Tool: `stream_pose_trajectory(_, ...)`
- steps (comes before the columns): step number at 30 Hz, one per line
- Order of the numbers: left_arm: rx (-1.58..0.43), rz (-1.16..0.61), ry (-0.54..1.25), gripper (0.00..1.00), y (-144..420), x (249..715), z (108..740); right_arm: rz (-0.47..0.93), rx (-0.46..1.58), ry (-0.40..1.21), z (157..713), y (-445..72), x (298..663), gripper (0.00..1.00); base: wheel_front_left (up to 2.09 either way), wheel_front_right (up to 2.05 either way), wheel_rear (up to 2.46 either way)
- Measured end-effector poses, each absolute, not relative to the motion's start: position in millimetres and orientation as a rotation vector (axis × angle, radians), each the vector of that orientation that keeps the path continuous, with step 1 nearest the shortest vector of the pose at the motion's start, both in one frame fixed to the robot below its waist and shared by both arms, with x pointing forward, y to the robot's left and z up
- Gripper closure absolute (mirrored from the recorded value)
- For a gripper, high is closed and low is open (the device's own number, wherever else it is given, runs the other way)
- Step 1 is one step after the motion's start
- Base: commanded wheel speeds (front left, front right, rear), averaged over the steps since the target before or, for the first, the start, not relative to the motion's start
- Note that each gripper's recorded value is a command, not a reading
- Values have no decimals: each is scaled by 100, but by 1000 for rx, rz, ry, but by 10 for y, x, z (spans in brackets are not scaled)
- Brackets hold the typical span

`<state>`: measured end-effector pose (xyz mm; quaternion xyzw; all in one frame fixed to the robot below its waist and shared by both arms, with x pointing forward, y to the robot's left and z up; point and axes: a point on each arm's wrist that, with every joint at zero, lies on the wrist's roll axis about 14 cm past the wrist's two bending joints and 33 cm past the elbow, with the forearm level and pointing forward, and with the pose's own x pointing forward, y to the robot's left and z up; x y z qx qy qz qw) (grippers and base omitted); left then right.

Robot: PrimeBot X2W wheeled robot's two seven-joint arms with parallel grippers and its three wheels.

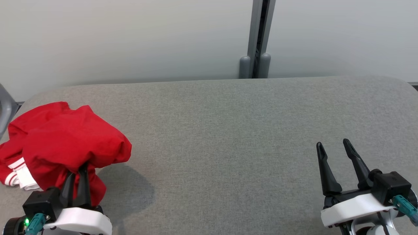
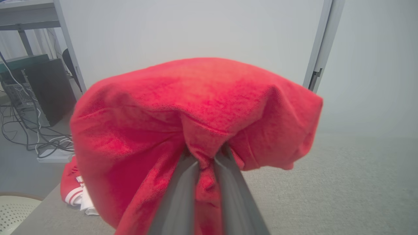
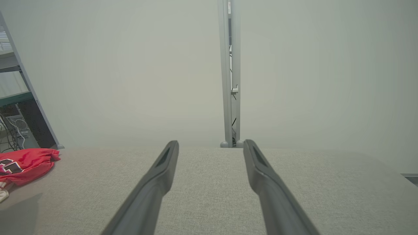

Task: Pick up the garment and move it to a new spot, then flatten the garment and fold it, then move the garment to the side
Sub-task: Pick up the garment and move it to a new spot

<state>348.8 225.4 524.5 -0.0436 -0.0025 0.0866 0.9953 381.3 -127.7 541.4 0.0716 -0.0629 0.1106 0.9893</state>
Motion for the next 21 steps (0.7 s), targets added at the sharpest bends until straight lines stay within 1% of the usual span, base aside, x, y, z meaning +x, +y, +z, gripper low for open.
stream_pose_trajectory(4,-84,116,2,100,2084,3572,5253,191,141,-129,5427,-1385,3768,0,0,0,0)
stream_pose_trajectory(9,-84,-3,15,100,1713,3732,5238,145,138,-134,5439,-1536,3701,0,0,0,0)
stream_pose_trajectory(10,-87,-58,17,100,1541,3815,5237,124,135,-139,5454,-1606,3680,0,0,0,0)
stream_pose_trajectory(21,-108,-407,93,100,344,4172,4990,-37,120,-130,5391,-2116,3518,0,0,0,0)
